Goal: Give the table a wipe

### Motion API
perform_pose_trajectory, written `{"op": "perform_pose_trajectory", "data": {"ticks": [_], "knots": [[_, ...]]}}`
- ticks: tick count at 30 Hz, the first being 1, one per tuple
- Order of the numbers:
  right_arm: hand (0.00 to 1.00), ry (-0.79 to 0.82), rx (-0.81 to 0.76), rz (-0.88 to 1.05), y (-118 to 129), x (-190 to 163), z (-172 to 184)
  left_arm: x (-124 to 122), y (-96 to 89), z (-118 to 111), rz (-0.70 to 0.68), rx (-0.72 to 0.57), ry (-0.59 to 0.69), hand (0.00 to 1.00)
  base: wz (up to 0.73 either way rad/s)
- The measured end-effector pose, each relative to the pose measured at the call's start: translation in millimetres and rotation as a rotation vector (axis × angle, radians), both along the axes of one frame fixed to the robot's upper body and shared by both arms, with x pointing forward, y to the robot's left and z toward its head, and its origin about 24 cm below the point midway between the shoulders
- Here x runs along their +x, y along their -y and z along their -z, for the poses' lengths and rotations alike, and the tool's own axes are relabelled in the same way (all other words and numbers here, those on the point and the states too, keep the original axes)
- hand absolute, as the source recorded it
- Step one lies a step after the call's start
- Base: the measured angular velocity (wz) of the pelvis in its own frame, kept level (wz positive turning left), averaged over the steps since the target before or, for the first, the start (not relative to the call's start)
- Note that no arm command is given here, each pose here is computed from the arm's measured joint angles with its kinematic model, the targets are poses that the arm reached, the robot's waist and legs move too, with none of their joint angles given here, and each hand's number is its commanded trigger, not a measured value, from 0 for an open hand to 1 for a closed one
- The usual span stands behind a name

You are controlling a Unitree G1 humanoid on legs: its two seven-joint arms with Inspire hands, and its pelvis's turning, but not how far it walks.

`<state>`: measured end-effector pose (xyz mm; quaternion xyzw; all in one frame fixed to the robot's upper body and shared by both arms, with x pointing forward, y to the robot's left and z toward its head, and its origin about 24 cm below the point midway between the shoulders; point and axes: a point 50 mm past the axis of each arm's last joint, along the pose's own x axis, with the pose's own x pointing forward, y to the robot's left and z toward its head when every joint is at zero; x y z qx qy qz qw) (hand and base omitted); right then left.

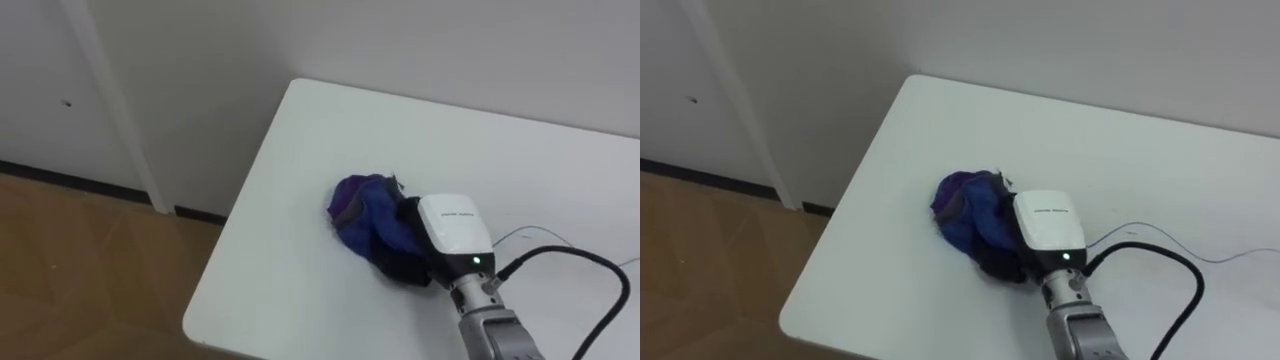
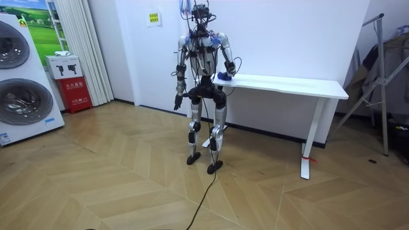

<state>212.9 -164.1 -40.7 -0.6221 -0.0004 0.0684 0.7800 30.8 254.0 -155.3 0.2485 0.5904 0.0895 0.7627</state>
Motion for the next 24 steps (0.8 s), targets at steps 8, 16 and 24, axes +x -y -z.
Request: {"op": "perform_pose_trajectory", "data": {"ticks": [8, 16, 24], "knots": [[1.00, -0.072, 0.043, 0.037, -7.2, 22.5, -8.1, -3.8, 14.6, 4.6, -0.021, -0.033, -0.033, 0.00, -0.04], [1.00, -0.127, 0.110, 0.118, 15.1, 22.6, 1.5, -8.5, 6.8, 1.8, -0.077, -0.017, -0.028, 0.00, 0.10], [1.00, -0.045, 0.189, 0.570, 101.8, -37.4, 24.7, -37.1, -30.7, -9.9, -0.211, 0.117, -0.060, 0.00, 0.16]]}}
